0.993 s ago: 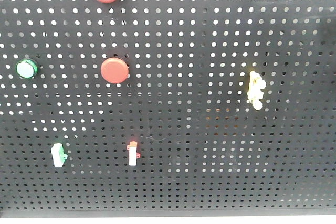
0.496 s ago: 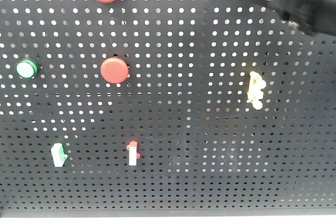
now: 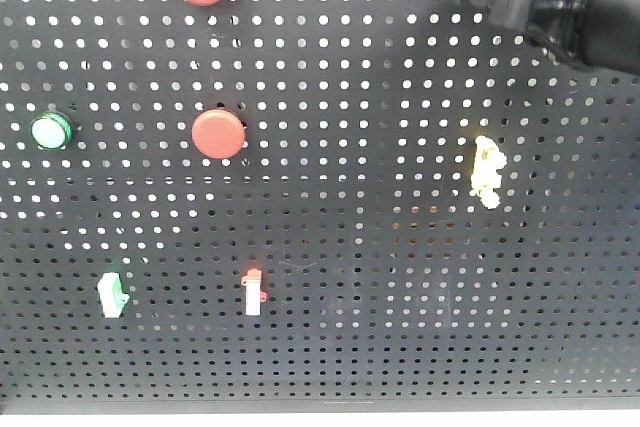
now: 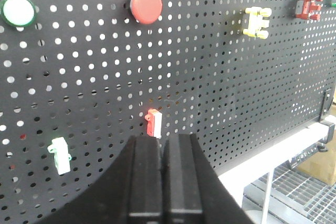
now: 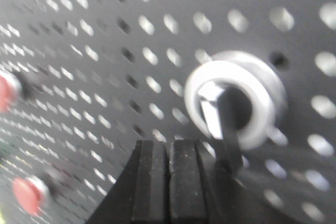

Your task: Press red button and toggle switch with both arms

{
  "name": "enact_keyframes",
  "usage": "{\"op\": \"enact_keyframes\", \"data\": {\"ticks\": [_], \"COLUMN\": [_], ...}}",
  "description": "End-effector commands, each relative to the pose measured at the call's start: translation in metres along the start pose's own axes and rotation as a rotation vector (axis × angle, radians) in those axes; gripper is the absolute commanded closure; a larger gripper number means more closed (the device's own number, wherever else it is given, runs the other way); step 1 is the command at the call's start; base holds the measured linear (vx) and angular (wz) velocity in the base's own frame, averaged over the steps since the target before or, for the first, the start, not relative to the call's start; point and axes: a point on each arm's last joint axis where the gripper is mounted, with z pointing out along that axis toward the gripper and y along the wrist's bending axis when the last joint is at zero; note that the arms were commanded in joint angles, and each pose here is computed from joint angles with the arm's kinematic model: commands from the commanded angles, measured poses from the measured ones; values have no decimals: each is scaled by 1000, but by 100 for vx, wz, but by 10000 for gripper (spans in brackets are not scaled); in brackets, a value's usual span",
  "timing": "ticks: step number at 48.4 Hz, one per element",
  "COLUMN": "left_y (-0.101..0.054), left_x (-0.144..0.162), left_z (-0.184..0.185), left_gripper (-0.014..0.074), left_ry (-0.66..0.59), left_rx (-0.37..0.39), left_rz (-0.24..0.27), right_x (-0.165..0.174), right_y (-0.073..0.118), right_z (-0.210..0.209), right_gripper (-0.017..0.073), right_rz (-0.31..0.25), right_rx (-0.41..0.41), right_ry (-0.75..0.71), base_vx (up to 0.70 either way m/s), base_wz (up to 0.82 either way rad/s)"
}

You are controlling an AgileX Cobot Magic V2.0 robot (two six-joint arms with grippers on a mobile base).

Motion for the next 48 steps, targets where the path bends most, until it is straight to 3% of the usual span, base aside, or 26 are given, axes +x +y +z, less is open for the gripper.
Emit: {"op": "enact_keyframes", "data": {"ticks": [1,18,29,36,48], "left_y": [0,0,0,0,0], "left_x": [-15,-13,-14,-14,-13], "left_z": [0,0,0,0,0], "left_gripper": [592,592,592,592,592], "left_ry": [-90,-73,-81,-80,-75], "left_rx": [-1,1,0,0,1], "left_rz": [-15,-14,-15,-15,-15], "right_x": [-21,-26,-25,-31,-42], "right_y": [-7,-2,2,0,-3], "right_z": [-12,-22,-22,-24,-34], "right_gripper": [562,562,562,562,562], "right_rz": [-22,-24,49,79,60], "right_rx": [122,120,69,97,159], "right_ry": [-118,-120,-113,-174,-260], "base_vx": [0,0,0,0,0], "base_wz": [0,0,0,0,0]}}
